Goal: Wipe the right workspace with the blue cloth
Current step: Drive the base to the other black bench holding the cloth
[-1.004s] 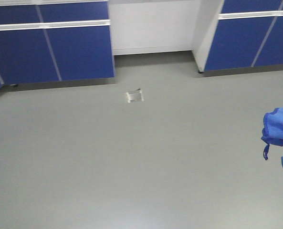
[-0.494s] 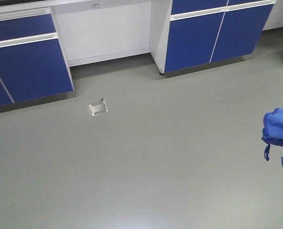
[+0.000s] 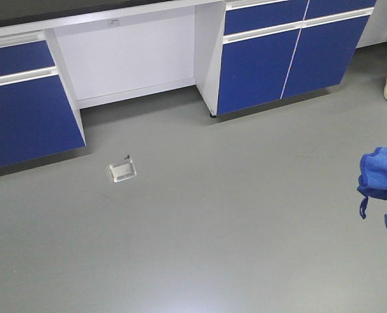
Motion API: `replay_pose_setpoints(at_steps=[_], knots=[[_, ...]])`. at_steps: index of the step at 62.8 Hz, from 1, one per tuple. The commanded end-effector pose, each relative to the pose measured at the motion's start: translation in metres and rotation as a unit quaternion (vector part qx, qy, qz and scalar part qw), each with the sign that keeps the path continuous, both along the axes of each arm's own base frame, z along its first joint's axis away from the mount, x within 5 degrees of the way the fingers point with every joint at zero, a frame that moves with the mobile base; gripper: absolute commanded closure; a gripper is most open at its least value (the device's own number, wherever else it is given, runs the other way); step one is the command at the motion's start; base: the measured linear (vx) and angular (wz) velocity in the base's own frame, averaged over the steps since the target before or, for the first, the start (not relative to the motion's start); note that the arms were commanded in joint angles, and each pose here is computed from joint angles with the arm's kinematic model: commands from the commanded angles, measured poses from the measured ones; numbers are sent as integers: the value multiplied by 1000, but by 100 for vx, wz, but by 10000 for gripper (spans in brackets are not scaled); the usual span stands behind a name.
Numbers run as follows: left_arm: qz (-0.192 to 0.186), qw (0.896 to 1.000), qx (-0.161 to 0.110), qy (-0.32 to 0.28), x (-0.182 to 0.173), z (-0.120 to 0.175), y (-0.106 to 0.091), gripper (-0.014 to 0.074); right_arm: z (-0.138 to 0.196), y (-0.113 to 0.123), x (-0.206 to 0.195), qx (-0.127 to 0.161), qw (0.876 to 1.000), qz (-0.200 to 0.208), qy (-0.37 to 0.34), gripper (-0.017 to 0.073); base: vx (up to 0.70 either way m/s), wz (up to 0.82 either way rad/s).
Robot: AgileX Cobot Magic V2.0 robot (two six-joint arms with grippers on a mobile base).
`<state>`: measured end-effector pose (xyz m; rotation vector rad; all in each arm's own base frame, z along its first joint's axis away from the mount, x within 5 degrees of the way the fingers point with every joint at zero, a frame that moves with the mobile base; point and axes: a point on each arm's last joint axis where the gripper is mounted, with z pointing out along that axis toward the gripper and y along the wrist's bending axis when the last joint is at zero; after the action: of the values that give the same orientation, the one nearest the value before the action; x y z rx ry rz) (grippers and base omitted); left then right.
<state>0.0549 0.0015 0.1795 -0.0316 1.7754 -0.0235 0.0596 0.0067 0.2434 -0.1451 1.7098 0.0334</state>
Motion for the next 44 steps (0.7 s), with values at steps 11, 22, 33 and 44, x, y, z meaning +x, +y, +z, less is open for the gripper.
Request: replay_pose_setpoints(at_steps=[11,22,33,44], knots=[[-8,999,-5,-32,1,-2,-1,599,17,0,0,4,998,0,-56,559,30,-7],[-8,999,-5,-32,1,-2,-1,599,17,0,0,4,998,0,-56,559,33,-18],[-8,999,-5,-32,1,-2,-1,599,17,0,0,4,998,0,-56,559,36,-26],[-8,999,-5,-32,1,-2,-1,599,17,0,0,4,998,0,-56,559,38,-29]])
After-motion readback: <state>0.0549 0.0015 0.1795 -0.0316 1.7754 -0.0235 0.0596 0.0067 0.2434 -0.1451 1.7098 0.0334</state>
